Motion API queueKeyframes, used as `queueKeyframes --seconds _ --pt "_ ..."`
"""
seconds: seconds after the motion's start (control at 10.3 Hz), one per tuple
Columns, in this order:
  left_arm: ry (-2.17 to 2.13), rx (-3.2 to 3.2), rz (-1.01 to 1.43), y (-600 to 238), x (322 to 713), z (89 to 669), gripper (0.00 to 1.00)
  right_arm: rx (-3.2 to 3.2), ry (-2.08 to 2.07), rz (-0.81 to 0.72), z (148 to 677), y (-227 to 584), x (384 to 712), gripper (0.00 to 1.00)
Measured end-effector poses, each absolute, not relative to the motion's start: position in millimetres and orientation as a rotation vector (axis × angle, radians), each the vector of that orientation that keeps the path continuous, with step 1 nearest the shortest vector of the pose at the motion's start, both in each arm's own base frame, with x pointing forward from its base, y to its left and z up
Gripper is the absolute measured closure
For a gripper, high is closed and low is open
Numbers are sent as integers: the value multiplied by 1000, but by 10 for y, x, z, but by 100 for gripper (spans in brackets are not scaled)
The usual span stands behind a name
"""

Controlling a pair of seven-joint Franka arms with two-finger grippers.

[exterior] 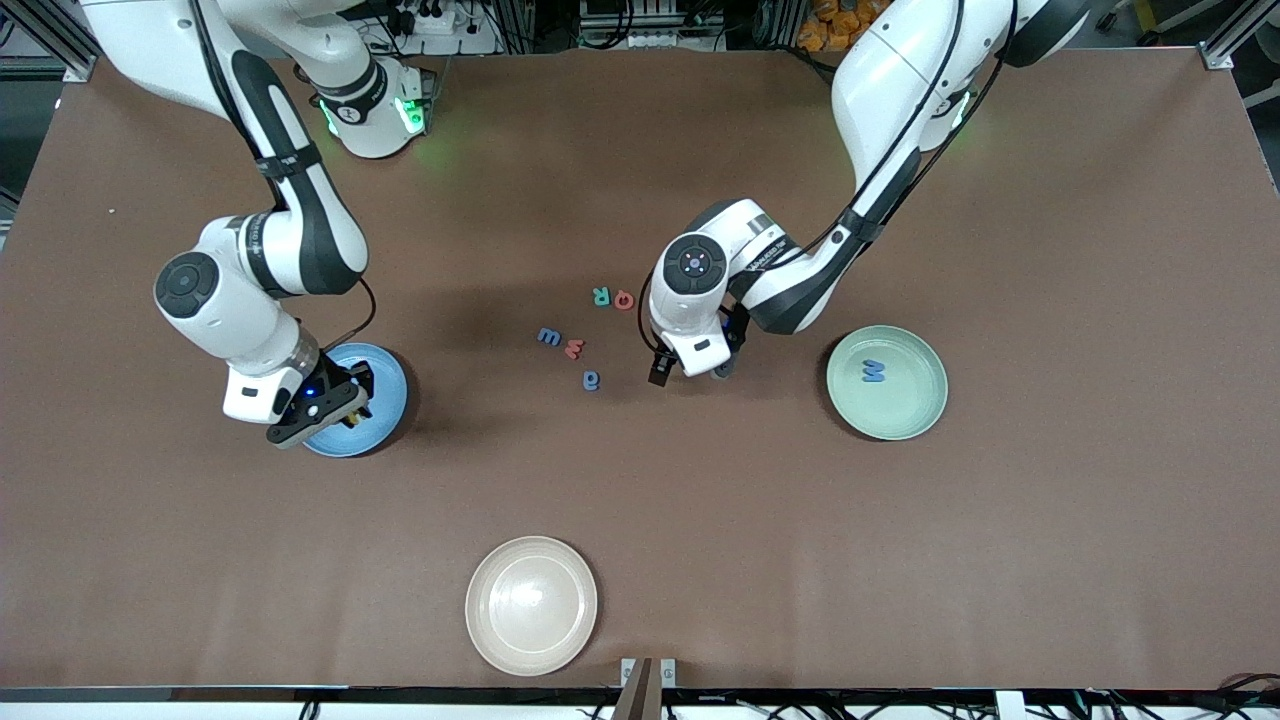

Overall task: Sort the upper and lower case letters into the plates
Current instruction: 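Drop the u in the blue plate while the left gripper reaches the H, then lower the left gripper onto the yellow H and grasp it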

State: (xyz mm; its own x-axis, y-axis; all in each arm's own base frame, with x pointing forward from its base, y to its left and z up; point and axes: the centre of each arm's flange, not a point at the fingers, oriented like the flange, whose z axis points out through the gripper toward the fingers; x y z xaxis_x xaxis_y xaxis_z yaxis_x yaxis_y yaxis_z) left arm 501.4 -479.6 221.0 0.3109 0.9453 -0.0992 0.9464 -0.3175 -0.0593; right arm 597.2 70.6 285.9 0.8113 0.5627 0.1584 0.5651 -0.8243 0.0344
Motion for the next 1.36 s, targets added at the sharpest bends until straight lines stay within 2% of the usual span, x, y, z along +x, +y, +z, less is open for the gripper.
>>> queueKeyframes --seconds 0.19,0.58,0.87,1.07,1.16,1.36 --pt "1872 2527 -175 -4920 4873 2082 0 -2978 -961 -246 2838 546 5992 74" --pt "1914 2493 -156 -5014 4723 1907 0 -2946 -992 -83 2697 330 5907 71" --pt "1965 2462 -167 -4956 4610 1720 0 -2945 -994 -80 2692 231 5910 36" --pt "1979 2464 -170 -4936 4570 1671 0 -2943 -1001 -81 2696 231 5914 4" --pt "1984 2465 -171 -4928 4554 1653 0 -2942 -1005 -84 2703 237 5919 0" --pt "1981 2463 -170 -4936 4547 1651 0 -2938 -1018 -93 2728 254 5940 0"
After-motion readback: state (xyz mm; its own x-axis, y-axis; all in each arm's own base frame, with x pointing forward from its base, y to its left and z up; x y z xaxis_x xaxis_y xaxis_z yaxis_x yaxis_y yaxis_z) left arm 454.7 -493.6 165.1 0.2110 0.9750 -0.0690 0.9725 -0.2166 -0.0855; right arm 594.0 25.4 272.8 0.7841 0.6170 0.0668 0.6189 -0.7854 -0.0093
